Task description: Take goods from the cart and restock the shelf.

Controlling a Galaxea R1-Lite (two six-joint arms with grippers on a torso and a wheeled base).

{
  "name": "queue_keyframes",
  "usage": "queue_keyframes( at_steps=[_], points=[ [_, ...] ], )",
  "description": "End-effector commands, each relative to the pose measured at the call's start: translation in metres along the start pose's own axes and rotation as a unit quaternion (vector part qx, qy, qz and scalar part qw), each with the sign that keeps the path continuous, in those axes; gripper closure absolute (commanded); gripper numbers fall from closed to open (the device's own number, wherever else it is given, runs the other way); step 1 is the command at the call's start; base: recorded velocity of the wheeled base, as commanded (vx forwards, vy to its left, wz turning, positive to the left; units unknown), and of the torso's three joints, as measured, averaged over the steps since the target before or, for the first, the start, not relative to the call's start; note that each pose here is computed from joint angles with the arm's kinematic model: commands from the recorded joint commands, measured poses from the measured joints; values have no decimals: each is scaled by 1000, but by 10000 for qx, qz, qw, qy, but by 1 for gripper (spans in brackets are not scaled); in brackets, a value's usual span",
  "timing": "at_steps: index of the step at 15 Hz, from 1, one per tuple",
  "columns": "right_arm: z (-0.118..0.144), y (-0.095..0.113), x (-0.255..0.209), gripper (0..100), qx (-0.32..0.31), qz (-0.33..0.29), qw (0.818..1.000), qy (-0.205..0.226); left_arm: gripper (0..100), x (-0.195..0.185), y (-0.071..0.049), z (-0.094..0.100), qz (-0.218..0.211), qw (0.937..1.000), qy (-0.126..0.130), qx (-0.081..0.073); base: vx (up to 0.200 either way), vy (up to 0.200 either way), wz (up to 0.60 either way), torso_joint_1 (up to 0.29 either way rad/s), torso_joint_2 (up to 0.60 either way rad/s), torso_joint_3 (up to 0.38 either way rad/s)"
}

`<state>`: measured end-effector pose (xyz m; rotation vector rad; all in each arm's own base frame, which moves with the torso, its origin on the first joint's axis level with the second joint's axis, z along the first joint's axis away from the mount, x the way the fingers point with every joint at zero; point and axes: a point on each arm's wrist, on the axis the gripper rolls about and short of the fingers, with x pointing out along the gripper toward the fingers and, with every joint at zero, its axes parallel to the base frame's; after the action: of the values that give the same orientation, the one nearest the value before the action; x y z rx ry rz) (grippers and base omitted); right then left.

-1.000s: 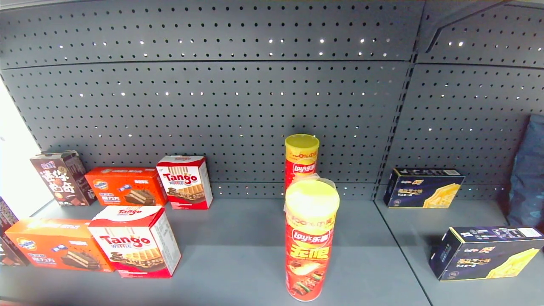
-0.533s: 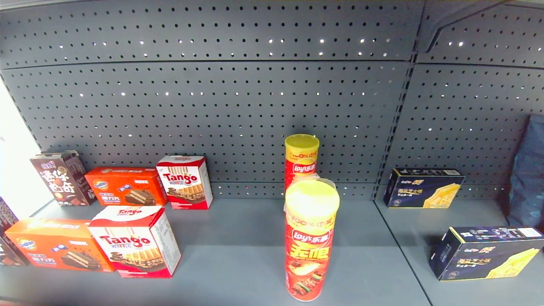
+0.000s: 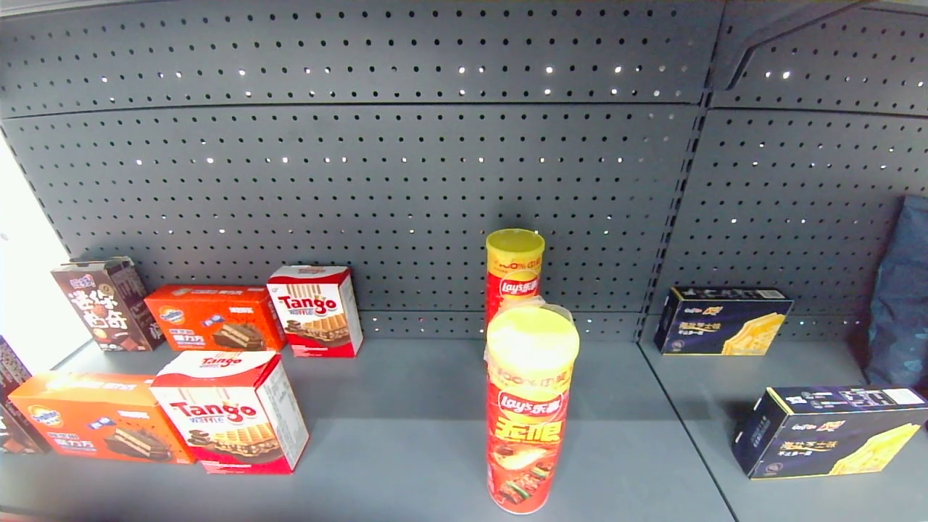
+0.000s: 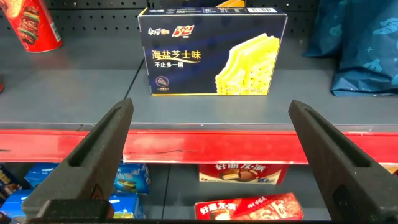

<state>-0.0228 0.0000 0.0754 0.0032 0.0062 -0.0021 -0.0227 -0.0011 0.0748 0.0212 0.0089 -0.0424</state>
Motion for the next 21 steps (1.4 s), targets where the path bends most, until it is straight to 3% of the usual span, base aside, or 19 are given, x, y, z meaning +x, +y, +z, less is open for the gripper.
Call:
queue_keyframes(
  at_steps=[1, 10, 12, 19, 21],
  points=[
    [0, 0, 0, 0, -1, 3, 10000, 8, 0, 0, 0, 0, 5, 10000, -8, 0, 0, 0, 0, 0, 0, 0],
    [0, 0, 0, 0, -1, -5, 10000, 7, 0, 0, 0, 0, 12, 10000, -8, 16, -22, 0, 0, 0, 0, 0],
    [0, 0, 0, 0, -1, -5, 10000, 0, 0, 0, 0, 0, 20, 10000, -8, 8, 0, -200, 0, 0, -2, 5],
    [0, 0, 0, 0, -1, 3, 10000, 8, 0, 0, 0, 0, 20, 10000, -8, 0, 0, 0, 0, 0, 0, 0],
    [0, 0, 0, 0, -1, -5, 10000, 7, 0, 0, 0, 0, 43, 10000, -8, -15, 0, -200, 0, 0, 2, 0]
  ],
)
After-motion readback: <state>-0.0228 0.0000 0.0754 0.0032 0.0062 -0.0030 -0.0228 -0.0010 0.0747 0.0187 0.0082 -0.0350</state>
